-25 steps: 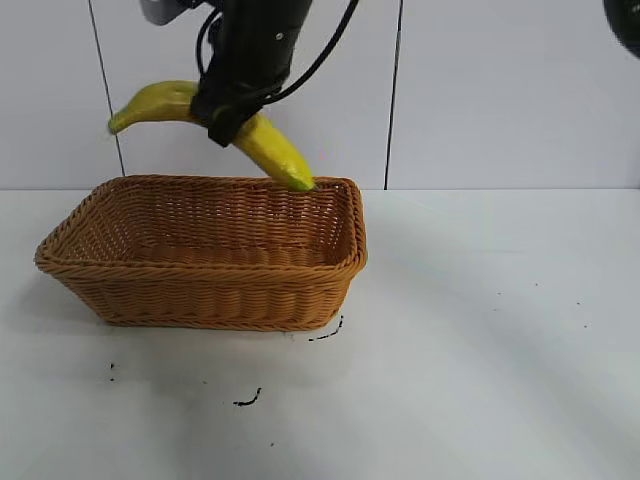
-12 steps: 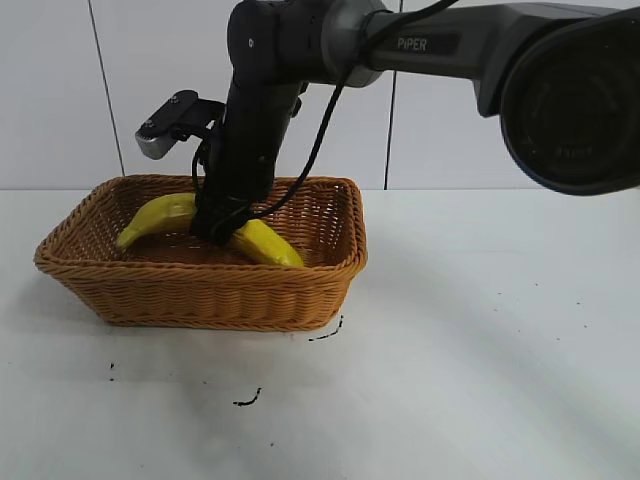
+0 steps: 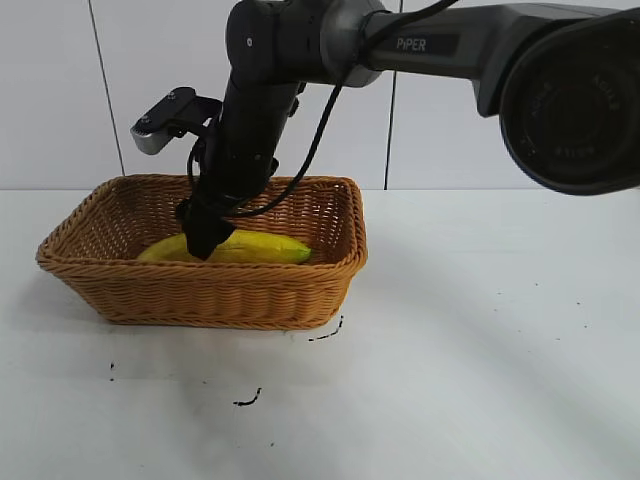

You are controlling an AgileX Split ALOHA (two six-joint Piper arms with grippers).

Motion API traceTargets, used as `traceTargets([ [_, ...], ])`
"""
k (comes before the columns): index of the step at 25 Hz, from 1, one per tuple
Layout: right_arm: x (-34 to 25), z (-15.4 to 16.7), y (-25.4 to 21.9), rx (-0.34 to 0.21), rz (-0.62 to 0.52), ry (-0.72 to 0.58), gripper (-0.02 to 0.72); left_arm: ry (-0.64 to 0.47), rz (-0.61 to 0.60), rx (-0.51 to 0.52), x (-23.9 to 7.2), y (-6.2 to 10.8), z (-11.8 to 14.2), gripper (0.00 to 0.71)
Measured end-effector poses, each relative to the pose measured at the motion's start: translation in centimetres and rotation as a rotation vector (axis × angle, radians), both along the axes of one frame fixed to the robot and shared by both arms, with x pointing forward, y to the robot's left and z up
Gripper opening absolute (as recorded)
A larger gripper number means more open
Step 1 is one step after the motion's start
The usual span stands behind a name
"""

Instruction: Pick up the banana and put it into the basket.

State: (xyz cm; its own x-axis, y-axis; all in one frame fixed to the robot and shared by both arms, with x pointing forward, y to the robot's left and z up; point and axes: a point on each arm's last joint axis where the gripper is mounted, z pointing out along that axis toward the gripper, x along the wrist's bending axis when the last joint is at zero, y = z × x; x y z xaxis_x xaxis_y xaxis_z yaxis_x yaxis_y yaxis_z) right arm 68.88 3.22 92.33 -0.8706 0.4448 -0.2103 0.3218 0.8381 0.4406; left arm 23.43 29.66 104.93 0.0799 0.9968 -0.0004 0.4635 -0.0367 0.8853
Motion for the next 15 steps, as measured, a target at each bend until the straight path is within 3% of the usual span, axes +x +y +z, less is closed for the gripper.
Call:
traceTargets([
  [3,-0.2,2.3,-0.5,0.032,-0.138,0.016,0.689,0.0,0.0,0.0,0.0,0.0,0.0,0.695],
  [9,-0.1,8.4,-3.4,0.157,-0.336,0.073,0.689,0.0,0.0,0.0,0.0,0.0,0.0,0.695],
  [15,3.1,9.4,-11.0,0.193,-0.58,0.163,0.689,0.0,0.0,0.0,0.0,0.0,0.0,0.695],
])
